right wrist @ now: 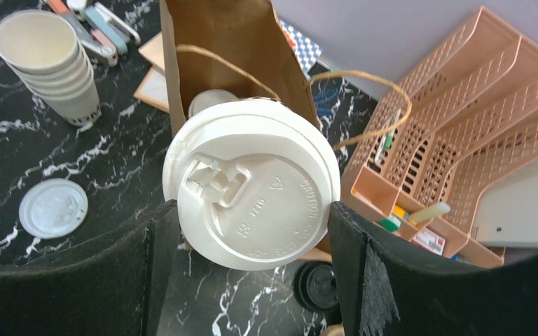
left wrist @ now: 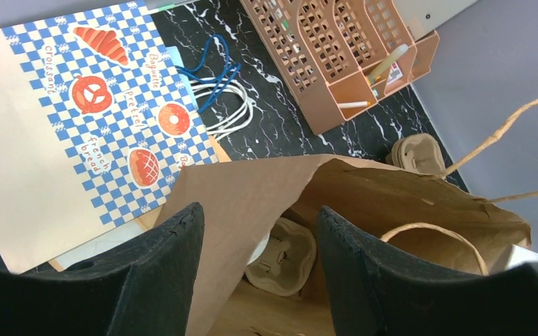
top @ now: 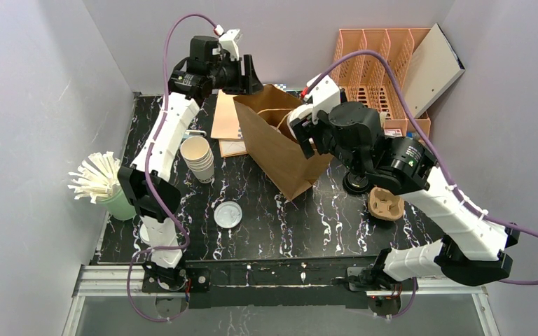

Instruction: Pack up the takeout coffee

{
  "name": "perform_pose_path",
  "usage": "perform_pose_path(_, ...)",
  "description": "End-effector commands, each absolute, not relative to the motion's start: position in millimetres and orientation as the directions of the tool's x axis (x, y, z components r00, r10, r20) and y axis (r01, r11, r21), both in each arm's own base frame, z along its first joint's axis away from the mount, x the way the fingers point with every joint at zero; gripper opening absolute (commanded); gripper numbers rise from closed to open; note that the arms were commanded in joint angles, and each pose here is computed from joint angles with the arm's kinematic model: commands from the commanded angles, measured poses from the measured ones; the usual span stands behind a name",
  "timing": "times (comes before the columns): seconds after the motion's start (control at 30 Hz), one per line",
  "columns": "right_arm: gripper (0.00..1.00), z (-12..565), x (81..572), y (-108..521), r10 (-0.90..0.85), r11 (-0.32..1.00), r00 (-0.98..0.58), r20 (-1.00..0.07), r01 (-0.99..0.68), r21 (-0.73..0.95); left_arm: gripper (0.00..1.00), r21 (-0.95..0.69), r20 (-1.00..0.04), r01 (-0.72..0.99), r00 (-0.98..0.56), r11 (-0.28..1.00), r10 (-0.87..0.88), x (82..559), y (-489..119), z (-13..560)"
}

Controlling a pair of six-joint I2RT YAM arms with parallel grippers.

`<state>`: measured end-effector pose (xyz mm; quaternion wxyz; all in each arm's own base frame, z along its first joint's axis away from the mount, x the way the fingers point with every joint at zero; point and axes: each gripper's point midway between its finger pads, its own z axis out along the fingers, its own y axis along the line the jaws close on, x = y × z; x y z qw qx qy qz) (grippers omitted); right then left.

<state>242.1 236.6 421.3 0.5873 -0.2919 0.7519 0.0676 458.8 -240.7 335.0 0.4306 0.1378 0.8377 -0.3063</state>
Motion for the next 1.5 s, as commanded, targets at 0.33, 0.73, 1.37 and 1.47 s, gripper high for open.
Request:
perform_pose_path(0.33,0.63,372,243,220,-0.337,0.849,-0.328,-0.882,-0.512,-0.134,0.09,-0.182,-0.862,0.632,-0.472,0.753,0.188,431,-276,343)
perform_pose_path(0.73,0.63,356,214,230,-0.296,0.800,-0.407,-0.864,-0.600,0.008,0.00,-0.028,-0.934,0.711,-0.270,0.703,0.235,411,-296,388)
perform_pose_path(1.37,0.63,371,235,206,-0.156,0.910,-0.485,-0.861,-0.410,0.067,0.00,0.036,-0.964,0.821,-0.121,0.569,0.236,381,-310,394)
perform_pose_path(1.47,0.62,374,242,197,-0.143,0.928,-0.478,-0.867,-0.370,0.051,0.00,0.050,-0.962,0.824,-0.113,0.564,0.250,380,-310,391)
